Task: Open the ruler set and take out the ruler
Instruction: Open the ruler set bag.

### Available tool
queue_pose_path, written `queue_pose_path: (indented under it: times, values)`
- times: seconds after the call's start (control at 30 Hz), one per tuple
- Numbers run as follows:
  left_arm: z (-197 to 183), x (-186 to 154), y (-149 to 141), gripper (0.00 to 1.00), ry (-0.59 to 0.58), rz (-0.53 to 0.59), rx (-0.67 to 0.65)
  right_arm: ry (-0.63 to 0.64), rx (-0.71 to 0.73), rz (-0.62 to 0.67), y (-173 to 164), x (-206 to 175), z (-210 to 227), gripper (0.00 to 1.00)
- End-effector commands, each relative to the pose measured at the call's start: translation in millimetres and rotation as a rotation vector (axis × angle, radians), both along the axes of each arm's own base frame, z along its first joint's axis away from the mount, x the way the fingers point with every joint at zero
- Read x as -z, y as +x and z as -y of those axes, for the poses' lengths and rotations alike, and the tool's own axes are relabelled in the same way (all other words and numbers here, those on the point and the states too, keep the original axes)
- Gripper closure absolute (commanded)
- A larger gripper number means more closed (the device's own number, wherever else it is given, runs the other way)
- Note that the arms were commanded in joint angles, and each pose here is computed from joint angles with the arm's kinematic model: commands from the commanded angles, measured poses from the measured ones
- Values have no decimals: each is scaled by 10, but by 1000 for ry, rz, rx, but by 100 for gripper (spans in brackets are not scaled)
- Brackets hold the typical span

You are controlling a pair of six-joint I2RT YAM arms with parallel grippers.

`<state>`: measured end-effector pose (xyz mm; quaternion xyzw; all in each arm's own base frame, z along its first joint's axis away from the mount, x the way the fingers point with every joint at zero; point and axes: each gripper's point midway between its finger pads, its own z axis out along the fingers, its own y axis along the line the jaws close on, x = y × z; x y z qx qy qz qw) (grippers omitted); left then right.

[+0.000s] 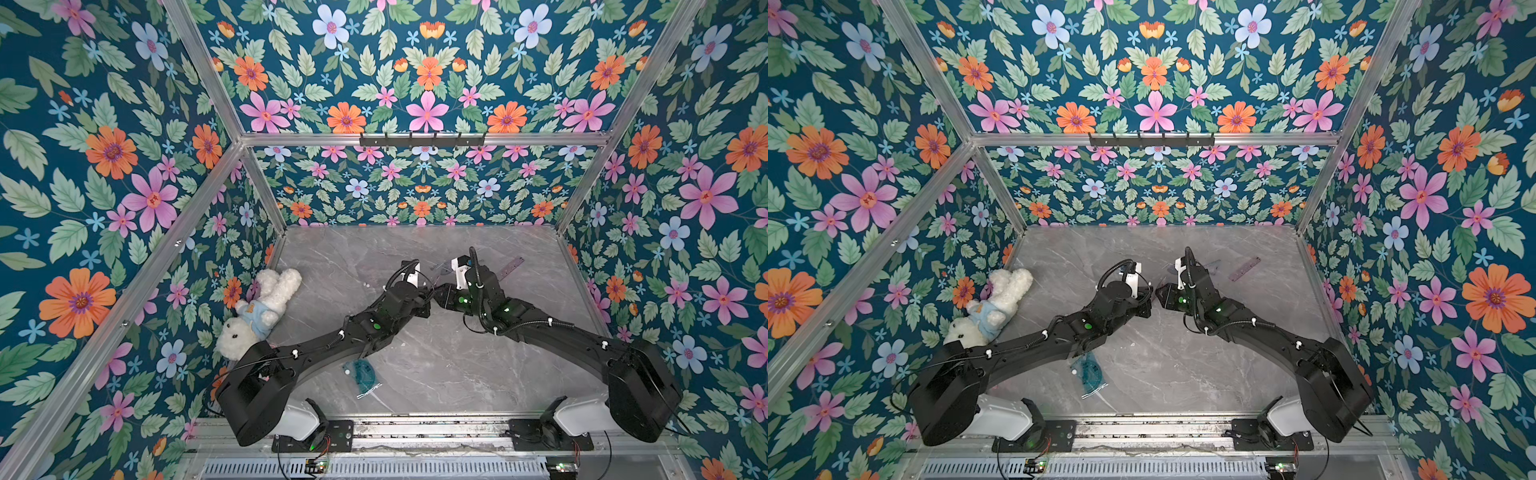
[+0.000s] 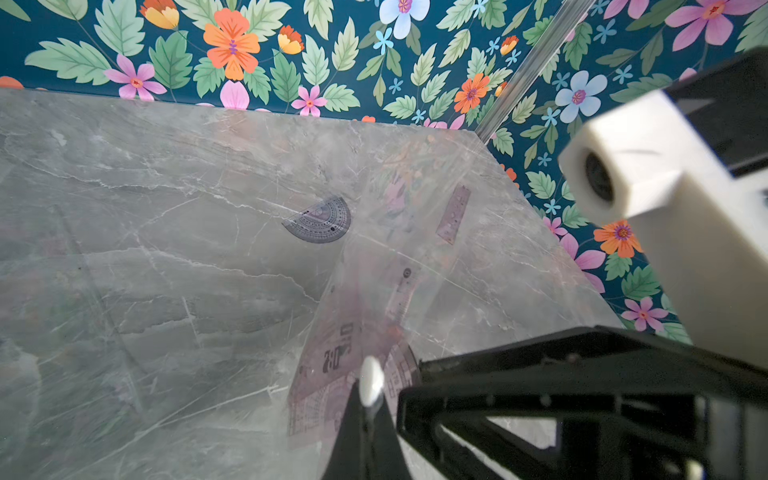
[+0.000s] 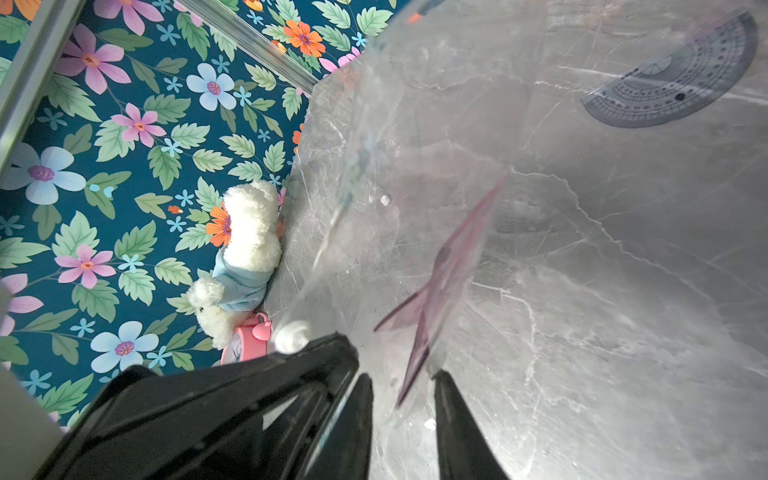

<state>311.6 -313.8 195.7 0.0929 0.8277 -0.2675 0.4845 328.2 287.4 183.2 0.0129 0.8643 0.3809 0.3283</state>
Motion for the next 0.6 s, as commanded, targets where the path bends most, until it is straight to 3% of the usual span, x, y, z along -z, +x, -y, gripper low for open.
queue_pose_path:
  times: [0.0, 0.3, 0.57]
  values:
    - [38, -96, 27, 100, -25, 26, 2, 5, -1, -5, 14, -3, -22, 76]
    - [-5, -93, 35, 100, -10, 33, -11, -15, 0, -3, 22, 9, -5, 89]
    - [-47, -80, 47, 100, 5, 40, -29, -35, 7, 6, -15, -4, 56, 91]
